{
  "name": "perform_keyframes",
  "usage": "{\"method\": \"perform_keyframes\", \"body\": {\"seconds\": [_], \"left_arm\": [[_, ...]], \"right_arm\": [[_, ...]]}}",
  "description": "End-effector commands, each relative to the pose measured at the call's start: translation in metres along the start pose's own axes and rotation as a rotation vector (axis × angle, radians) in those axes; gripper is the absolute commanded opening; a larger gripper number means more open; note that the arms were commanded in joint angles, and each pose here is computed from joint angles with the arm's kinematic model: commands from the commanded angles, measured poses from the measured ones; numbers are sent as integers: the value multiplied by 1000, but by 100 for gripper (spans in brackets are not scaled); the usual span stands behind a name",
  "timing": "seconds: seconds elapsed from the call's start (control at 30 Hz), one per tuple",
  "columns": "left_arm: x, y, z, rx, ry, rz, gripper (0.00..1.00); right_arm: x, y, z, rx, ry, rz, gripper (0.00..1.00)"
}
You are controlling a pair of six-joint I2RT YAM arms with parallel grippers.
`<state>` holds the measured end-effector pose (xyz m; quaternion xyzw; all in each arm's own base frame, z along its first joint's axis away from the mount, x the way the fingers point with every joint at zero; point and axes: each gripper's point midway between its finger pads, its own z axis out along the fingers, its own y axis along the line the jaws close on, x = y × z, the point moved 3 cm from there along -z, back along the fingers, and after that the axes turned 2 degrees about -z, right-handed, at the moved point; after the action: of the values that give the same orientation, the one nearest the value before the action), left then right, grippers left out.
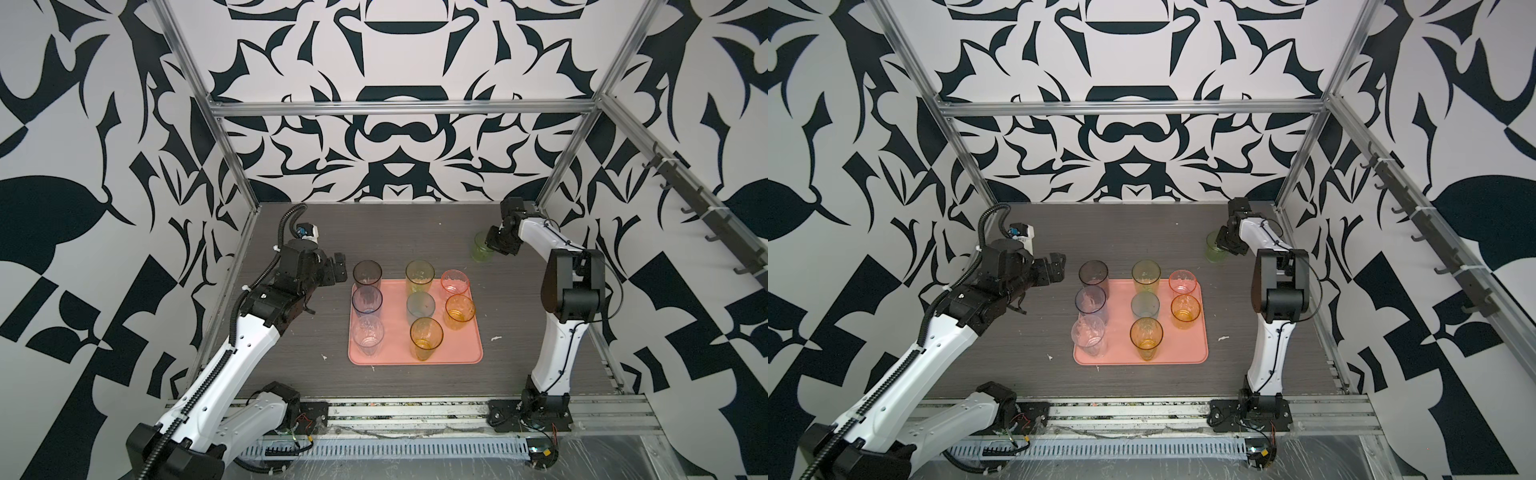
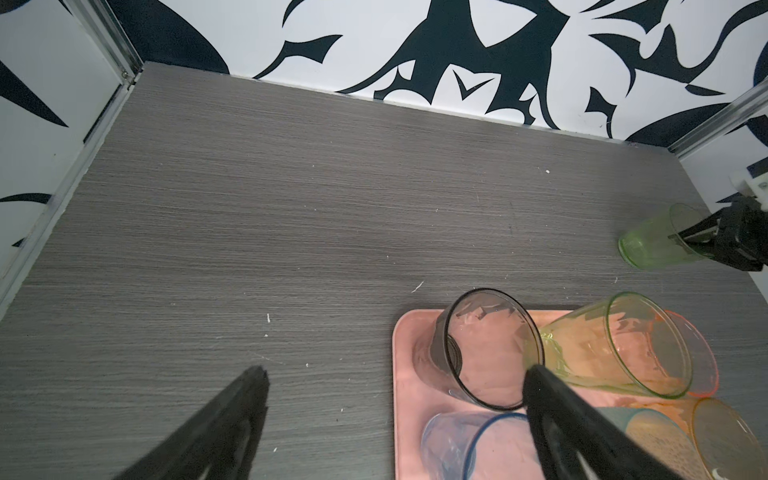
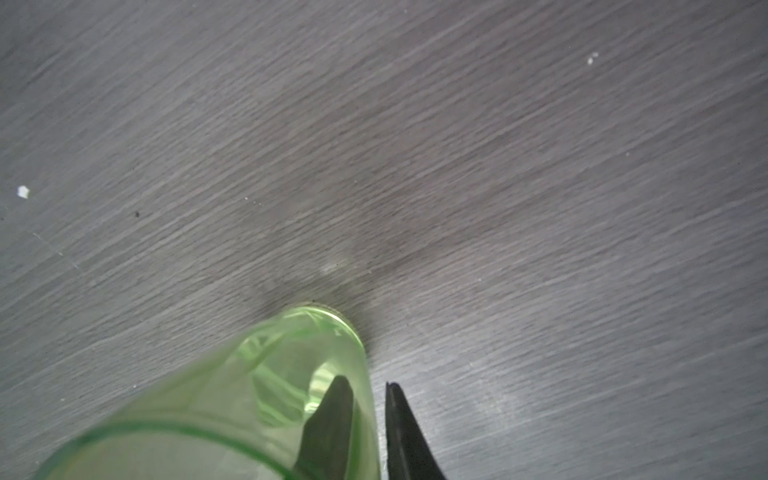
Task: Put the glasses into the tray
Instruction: 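Lower the right gripper around the green glass rim and close it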
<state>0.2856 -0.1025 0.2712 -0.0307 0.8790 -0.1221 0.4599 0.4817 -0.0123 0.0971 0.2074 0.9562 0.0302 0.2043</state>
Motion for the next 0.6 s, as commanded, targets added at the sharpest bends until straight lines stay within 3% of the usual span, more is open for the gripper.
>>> {"method": "perform_keyframes", "body": {"seconds": [0.0, 0.37, 0.57], "left_arm": [[-9, -4, -3, 15, -22, -13, 99], [-10, -5, 1, 18, -20, -7, 99], [-9, -8, 6, 27, -8, -7, 99]], "right_arm": [[-14, 2, -11, -2, -42, -11, 16], [-17, 1, -20, 12, -48, -27, 0], [-20, -4, -41, 48, -62, -43, 0]]}}
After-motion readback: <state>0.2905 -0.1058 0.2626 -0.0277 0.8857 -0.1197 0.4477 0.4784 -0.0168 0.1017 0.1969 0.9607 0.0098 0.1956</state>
